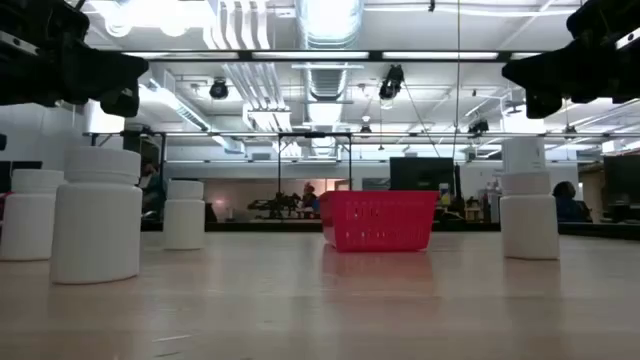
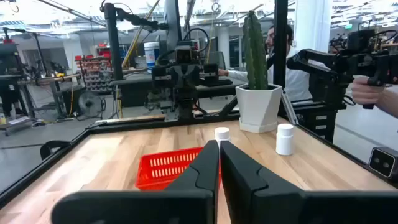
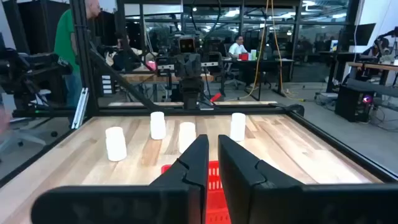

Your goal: Pick and place pill bottles into a basket

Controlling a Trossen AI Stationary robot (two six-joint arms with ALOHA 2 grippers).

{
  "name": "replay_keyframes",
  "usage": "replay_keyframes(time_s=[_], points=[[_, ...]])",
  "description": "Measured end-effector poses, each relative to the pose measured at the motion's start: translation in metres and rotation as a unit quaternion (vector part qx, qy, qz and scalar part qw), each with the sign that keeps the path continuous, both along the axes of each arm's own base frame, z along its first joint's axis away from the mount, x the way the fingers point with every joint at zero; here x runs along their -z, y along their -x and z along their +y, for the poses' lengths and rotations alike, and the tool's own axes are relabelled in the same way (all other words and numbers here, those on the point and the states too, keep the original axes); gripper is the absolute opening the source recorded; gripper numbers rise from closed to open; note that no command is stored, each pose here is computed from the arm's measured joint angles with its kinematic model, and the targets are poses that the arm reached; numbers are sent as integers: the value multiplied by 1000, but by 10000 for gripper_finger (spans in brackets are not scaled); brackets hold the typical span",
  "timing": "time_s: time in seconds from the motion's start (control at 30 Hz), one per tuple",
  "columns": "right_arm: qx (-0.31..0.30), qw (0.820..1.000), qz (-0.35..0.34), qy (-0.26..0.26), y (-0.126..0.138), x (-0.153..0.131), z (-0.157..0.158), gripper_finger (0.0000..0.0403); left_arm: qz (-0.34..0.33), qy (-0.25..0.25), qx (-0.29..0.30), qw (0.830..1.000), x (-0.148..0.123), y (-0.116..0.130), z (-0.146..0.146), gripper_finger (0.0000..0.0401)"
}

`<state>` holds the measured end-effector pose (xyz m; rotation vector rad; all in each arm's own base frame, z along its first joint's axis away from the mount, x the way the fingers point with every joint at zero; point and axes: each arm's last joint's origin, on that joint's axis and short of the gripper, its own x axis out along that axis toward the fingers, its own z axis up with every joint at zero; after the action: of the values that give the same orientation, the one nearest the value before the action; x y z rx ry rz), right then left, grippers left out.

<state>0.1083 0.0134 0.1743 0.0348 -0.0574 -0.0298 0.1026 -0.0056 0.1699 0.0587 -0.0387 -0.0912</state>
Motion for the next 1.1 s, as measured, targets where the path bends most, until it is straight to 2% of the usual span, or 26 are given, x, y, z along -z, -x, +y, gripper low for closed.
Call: replay_keyframes(time_s=[0.33,0.63,0.9,1.1], points=[[-1,999,-32,-19,1,-6,0,29,1,0,0,1000,0,0,0,0],[2,999,-50,3,1,-10,0,28,1,0,0,1000,1,0,0,0],[1,998,-62,-7,1,-12,0,28,2,0,0,1000,1,0,0,0],[-2,991,-131,-40,5,-25,-1,28,3,0,0,1000,1,0,0,0]])
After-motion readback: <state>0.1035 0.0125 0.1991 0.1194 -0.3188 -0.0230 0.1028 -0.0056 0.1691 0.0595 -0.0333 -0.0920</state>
